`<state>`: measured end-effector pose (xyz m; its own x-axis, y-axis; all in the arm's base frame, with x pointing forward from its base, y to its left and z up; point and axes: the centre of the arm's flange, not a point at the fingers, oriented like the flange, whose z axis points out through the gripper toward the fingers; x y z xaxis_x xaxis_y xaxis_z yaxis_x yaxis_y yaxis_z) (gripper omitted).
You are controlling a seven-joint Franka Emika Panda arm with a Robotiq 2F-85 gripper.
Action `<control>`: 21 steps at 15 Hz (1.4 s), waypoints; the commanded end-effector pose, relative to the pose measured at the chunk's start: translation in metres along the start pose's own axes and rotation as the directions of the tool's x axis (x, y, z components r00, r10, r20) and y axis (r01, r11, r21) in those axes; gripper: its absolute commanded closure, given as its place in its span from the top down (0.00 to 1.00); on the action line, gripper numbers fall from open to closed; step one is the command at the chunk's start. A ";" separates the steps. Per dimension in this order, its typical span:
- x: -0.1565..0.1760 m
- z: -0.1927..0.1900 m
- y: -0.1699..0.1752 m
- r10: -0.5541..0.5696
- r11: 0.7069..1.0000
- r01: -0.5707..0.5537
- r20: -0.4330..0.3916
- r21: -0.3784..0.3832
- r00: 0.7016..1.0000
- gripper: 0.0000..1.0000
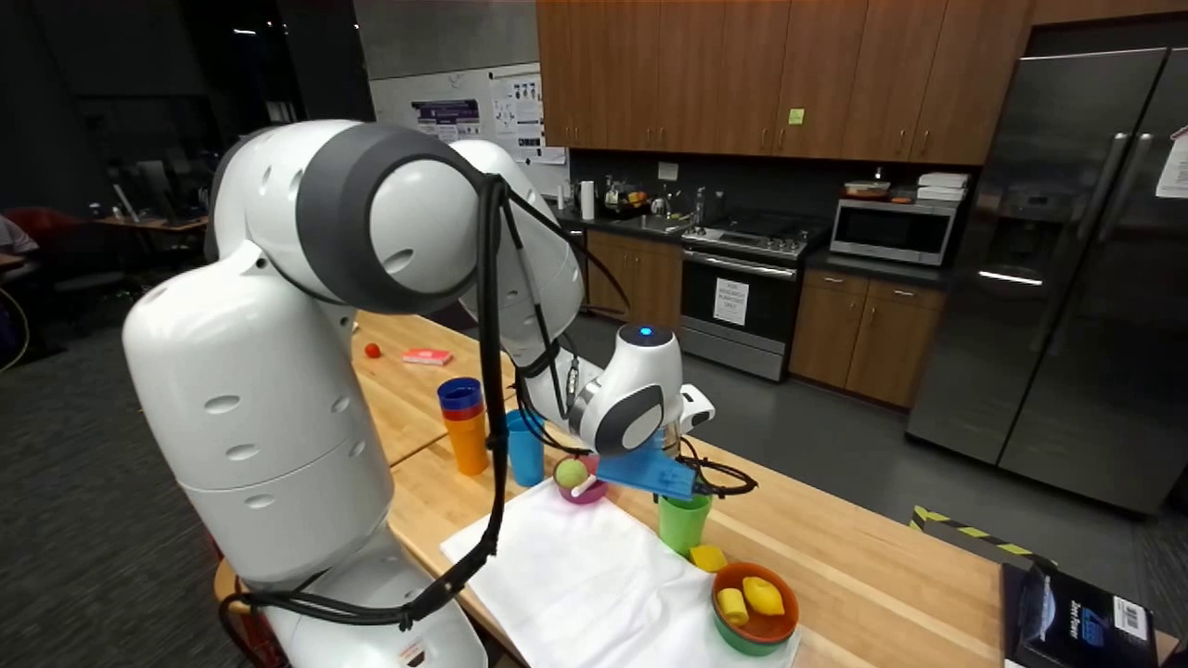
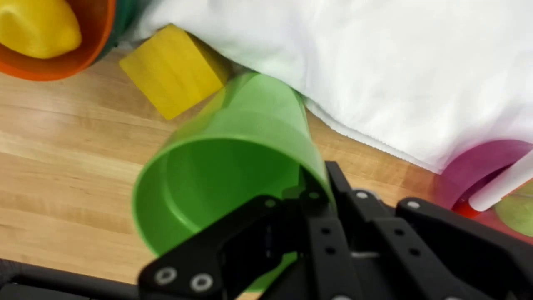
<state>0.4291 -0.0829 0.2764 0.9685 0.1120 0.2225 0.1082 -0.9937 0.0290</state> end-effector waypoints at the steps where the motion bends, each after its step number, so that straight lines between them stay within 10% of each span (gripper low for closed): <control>1: 0.003 -0.010 -0.023 0.014 1.000 -0.014 0.019 0.015 1.000 0.02; 12: 0.008 -0.001 -0.034 -0.020 1.000 0.020 -0.014 0.001 1.000 0.02; 21: 0.012 0.013 -0.027 -0.107 0.987 0.080 -0.197 -0.142 0.974 0.02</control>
<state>0.4407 -0.0562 0.2739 0.9078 0.2054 0.3655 0.1651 -0.9765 0.1387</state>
